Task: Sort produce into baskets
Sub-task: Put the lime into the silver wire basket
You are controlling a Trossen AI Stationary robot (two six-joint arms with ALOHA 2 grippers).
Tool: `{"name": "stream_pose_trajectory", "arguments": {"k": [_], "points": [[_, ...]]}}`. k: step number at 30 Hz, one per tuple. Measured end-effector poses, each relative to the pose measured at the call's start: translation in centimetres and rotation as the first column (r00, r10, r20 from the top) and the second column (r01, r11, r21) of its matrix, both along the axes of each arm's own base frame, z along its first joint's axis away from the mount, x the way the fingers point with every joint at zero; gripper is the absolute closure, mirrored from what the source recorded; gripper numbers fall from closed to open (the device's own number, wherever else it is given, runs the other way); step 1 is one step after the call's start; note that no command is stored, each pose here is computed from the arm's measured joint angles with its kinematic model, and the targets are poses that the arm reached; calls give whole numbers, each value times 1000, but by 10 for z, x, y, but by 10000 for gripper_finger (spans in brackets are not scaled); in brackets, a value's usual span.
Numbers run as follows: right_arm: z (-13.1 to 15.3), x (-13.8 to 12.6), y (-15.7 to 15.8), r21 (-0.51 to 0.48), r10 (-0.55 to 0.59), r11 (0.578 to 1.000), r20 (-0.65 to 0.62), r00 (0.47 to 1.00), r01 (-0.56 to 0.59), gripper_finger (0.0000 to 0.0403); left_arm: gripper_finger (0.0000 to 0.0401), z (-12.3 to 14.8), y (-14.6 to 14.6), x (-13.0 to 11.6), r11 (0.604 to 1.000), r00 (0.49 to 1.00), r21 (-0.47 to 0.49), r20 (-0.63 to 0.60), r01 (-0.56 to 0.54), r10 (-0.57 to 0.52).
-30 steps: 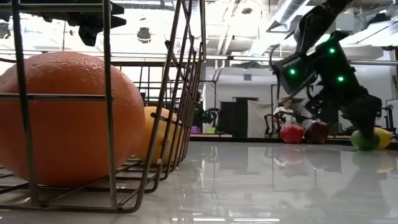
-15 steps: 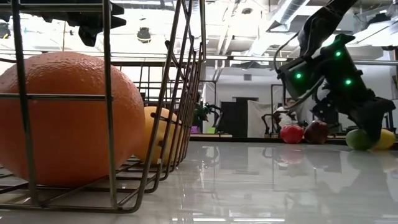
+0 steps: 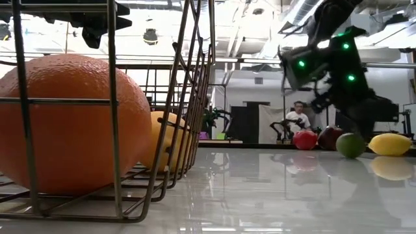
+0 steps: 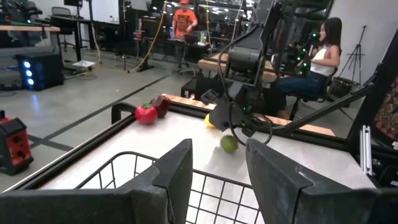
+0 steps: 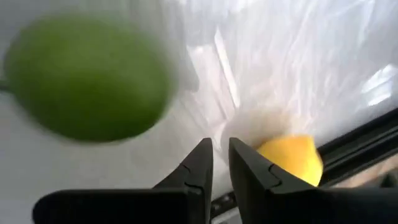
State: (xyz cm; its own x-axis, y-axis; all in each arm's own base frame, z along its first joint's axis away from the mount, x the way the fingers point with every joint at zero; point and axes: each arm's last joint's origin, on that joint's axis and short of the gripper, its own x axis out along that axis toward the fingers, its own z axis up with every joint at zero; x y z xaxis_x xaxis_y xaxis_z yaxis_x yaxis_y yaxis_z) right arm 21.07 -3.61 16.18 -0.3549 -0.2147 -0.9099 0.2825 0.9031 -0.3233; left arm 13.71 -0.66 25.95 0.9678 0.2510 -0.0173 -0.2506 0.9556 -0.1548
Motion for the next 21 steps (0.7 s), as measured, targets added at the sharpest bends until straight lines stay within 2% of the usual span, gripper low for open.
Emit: {"name": "stream_pose_trajectory", "arguments": {"k": [4, 8, 13, 18, 21], "points": [[10, 15, 1, 3, 12, 1000, 95, 995, -12, 285, 264, 0, 0, 0, 1000, 1000, 0, 0, 0, 0], [14, 25, 6, 48, 33, 998, 174, 984, -42, 222, 264, 0, 0, 0, 1000, 1000, 0, -1, 2, -2], [33, 31, 12, -38, 26, 999, 184, 983, -19, 154, 264, 0, 0, 0, 1000, 1000, 0, -1, 6, -6], [53, 39, 35, 6, 55, 998, 342, 938, -61, 133, 264, 0, 0, 0, 1000, 1000, 0, -1, 7, -7], [54, 37, 48, 17, 48, 998, 362, 931, -58, 131, 264, 0, 0, 0, 1000, 1000, 0, -5, 7, -7]]}}
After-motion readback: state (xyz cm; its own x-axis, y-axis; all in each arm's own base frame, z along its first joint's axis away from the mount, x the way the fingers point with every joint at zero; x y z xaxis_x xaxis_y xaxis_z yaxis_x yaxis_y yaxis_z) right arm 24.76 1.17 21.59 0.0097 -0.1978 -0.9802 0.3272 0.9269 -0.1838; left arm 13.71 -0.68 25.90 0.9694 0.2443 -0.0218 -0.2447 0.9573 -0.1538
